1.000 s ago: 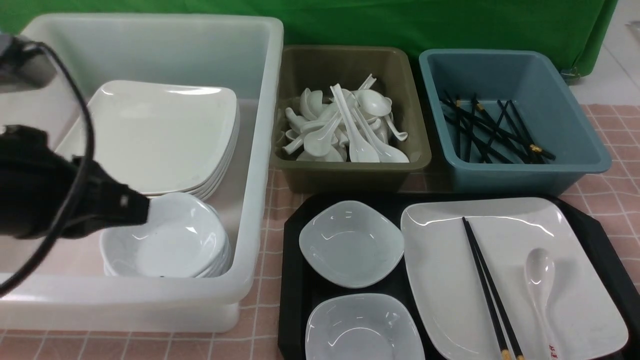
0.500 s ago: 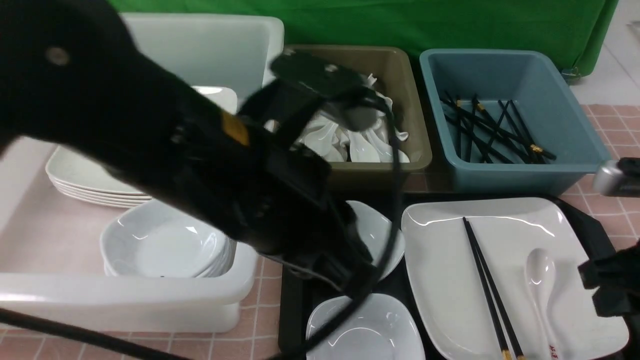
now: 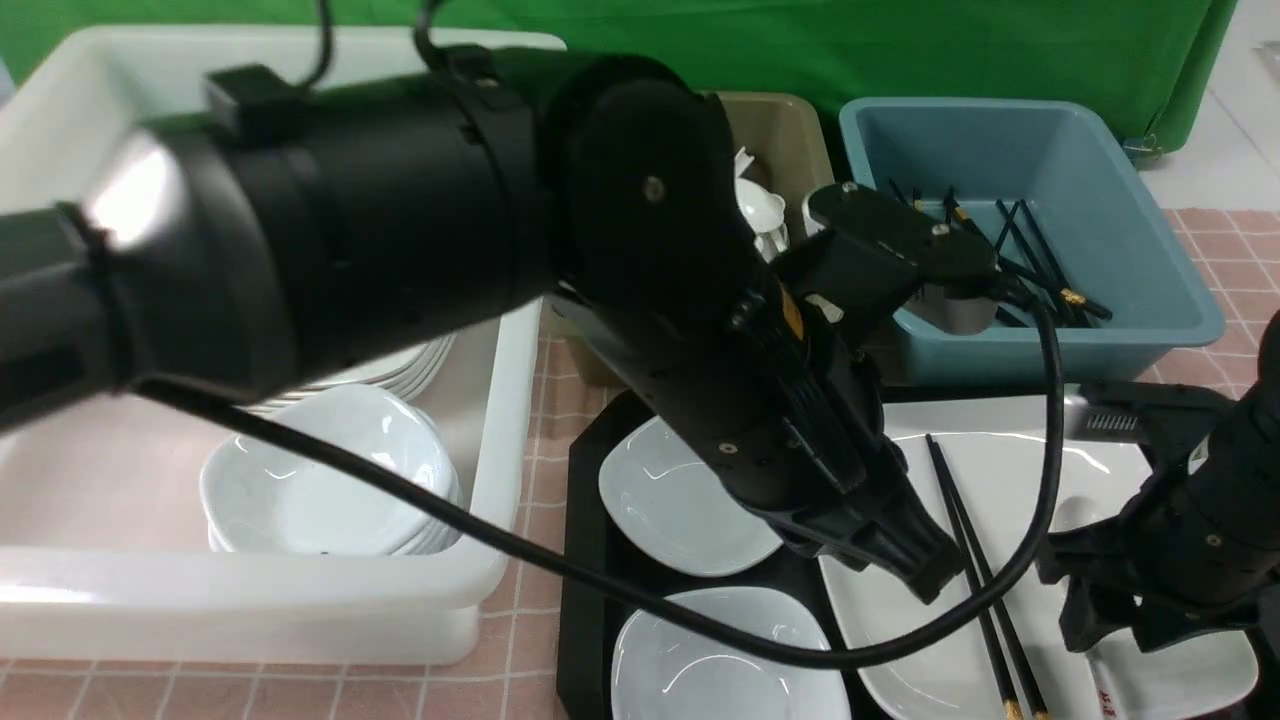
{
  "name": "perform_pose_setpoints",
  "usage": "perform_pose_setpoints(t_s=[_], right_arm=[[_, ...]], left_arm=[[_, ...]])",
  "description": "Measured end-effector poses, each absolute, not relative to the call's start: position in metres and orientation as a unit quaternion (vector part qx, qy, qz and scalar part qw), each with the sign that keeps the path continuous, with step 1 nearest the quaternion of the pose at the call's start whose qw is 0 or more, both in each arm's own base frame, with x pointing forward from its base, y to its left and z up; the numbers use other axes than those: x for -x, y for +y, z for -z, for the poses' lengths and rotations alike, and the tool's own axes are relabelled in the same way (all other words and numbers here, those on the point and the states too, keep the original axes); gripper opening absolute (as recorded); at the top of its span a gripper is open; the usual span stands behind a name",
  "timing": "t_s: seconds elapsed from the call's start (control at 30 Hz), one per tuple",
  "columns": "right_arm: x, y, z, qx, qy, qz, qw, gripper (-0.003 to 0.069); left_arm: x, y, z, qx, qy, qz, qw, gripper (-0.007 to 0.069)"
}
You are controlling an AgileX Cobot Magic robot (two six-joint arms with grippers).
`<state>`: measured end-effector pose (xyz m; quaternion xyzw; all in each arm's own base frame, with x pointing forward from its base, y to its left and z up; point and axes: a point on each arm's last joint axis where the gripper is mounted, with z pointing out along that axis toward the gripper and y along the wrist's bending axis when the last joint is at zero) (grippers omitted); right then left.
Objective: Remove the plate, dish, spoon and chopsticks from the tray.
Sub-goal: Use the right arm to grab a soup spoon from the plate
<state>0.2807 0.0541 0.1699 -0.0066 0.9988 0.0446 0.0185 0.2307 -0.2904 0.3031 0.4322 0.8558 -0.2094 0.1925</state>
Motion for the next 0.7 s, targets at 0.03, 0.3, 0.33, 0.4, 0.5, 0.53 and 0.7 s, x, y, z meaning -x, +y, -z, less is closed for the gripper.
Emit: perform_pose_setpoints(t_s=[0.03,0.3,0.33,0.4,0.5,0.53,0.7], right_arm=[[-0.282,0.054,-0.166,0.006,0.999,-0.044,0.016,0.0435],[-0.285,0.054,-0.155,0.025,0.999,-0.040,0.004,0.0190],[-0.286,0.055,-0.155,0.027,0.999,-0.041,0.005,0.0139],[-0.287,0.055,-0.157,0.029,0.999,-0.042,0.003,0.0149],[-0.289,0.056,-0.169,0.035,0.998,-0.044,0.000,0.0151],[-0.291,0.056,-0.178,0.039,0.998,-0.046,0.007,0.0151],[-0.302,0.070,-0.236,0.062,0.990,-0.080,0.098,0.0151]], left_arm=[[-0.233,-0.292,-0.301,-0.431,0.856,0.209,0.194,-0.0013],[-0.237,-0.296,-0.298,-0.425,0.855,0.214,0.209,-0.0003],[-0.237,-0.296,-0.298,-0.425,0.855,0.214,0.209,-0.0003],[-0.237,-0.296,-0.300,-0.425,0.854,0.213,0.212,-0.0003],[-0.240,-0.295,-0.306,-0.420,0.856,0.207,0.217,-0.0003],[-0.243,-0.293,-0.308,-0.419,0.857,0.205,0.220,-0.0003],[-0.265,-0.271,-0.340,-0.383,0.862,0.194,0.268,-0.0003]])
